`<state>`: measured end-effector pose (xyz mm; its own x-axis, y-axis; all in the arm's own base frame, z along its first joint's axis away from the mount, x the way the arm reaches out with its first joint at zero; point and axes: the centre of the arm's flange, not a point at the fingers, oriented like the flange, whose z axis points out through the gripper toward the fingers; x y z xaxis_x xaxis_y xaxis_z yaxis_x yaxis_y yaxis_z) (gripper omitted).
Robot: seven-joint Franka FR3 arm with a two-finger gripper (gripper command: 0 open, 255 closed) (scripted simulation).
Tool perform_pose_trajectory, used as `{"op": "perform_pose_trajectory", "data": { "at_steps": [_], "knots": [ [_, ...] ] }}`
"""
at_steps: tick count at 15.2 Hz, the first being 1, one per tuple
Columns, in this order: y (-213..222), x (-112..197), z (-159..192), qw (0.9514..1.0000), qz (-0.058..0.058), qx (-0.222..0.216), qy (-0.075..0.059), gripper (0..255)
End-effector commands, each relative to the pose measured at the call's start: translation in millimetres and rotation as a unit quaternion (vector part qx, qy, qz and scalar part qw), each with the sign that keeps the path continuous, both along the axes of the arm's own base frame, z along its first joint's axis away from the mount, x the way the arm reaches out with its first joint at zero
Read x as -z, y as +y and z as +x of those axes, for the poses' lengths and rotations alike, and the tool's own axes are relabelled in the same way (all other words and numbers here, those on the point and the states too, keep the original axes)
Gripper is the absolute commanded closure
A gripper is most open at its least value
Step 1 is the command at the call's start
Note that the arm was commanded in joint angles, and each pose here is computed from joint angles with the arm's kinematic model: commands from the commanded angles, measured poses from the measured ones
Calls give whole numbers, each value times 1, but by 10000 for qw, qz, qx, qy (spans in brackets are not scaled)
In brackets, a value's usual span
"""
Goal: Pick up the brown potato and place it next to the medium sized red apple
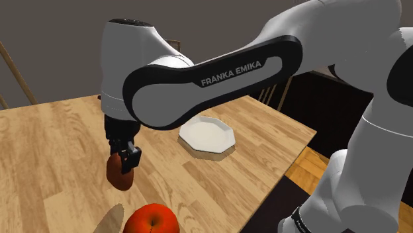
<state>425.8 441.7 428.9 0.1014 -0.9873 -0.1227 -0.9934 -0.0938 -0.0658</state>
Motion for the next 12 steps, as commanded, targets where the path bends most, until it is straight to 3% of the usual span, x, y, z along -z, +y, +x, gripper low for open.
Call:
{"op": "perform_pose_trajectory", "data": {
  "at_steps": [1, 12],
  "knots": [
    [0, 10, -1, 10000, 2, 1, -2, 255],
    [0, 68, -1, 10000, 2, 1, -2, 255]
  ]
}}
